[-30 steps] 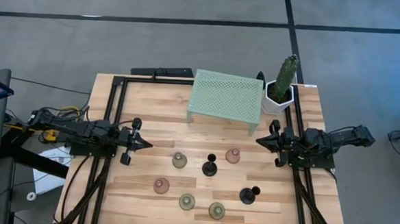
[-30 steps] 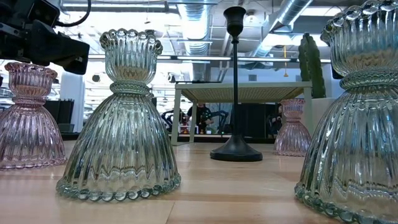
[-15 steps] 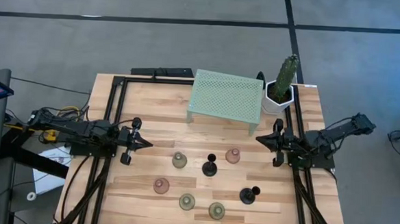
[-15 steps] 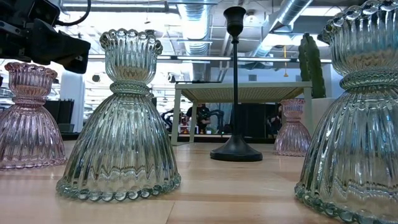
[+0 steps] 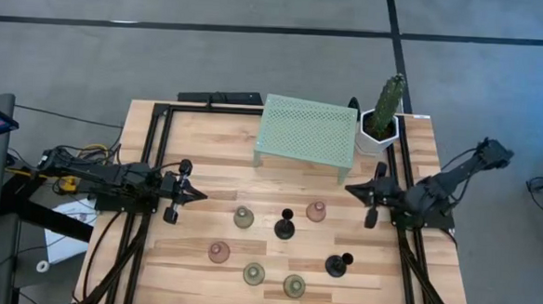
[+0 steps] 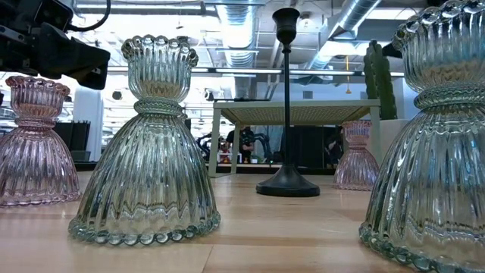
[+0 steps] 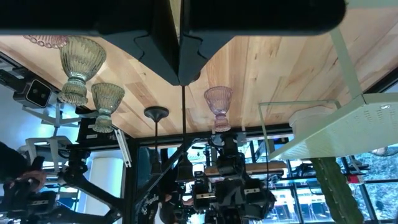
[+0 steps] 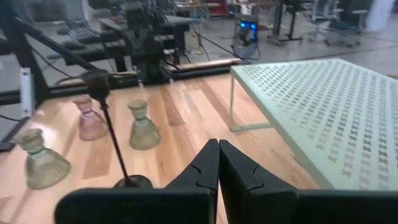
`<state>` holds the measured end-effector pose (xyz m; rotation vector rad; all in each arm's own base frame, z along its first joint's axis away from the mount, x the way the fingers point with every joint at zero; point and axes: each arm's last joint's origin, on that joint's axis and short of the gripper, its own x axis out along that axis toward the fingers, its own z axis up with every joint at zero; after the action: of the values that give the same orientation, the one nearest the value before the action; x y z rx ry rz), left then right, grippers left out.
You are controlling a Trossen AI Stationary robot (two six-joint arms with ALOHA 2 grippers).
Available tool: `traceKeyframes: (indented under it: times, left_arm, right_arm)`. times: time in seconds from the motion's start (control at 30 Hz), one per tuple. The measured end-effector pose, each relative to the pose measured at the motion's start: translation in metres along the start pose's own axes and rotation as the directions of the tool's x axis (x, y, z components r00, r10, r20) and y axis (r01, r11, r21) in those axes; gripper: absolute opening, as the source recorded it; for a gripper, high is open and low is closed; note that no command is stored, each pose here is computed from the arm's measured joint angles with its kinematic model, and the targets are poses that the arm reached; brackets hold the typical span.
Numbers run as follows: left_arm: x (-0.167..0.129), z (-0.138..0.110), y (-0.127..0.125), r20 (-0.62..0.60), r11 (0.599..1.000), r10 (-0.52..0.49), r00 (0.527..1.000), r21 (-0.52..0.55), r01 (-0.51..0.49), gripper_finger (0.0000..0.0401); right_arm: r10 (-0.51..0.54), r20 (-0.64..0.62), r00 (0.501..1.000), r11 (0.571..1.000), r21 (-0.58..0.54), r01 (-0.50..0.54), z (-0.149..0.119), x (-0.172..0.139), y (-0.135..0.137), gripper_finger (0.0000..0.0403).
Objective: Pick & Place candle stick holders
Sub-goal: Put the right black candle holder on the shelf
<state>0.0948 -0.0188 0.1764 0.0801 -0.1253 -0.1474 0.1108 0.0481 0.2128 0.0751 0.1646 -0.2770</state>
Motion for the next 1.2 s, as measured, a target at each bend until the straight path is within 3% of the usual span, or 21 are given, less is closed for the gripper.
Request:
traceKeyframes:
  times: [0.5,0.73,0.97,1.2]
  left_arm:
    - [0.0,0.0,0.0,0.0,1.0,0.0,1.0,0.0,0.0,0.0006]
    - [0.0,0.0,0.0,-0.001,1.0,0.0,1.0,0.0,0.0,0.0006]
    - [0.0,0.0,0.0,-0.002,1.0,0.0,1.0,0.0,0.0,0.0006]
    - [0.0,0.0,0.0,-0.002,1.0,0.0,1.0,0.0,0.0,0.0006]
  right_arm:
    - [-0.092,-0.059,0.994,0.988,0.122,0.099,-0.012,0.01,0.017,0.0]
    - [-0.121,-0.123,0.985,0.99,0.063,0.129,0.009,0.02,0.036,0.0]
    - [-0.231,-0.299,0.926,0.97,0.009,0.245,0.021,0.03,0.05,0.0]
    - [-0.285,-0.441,0.851,0.944,0.023,0.328,-0.003,0.04,0.06,0.0]
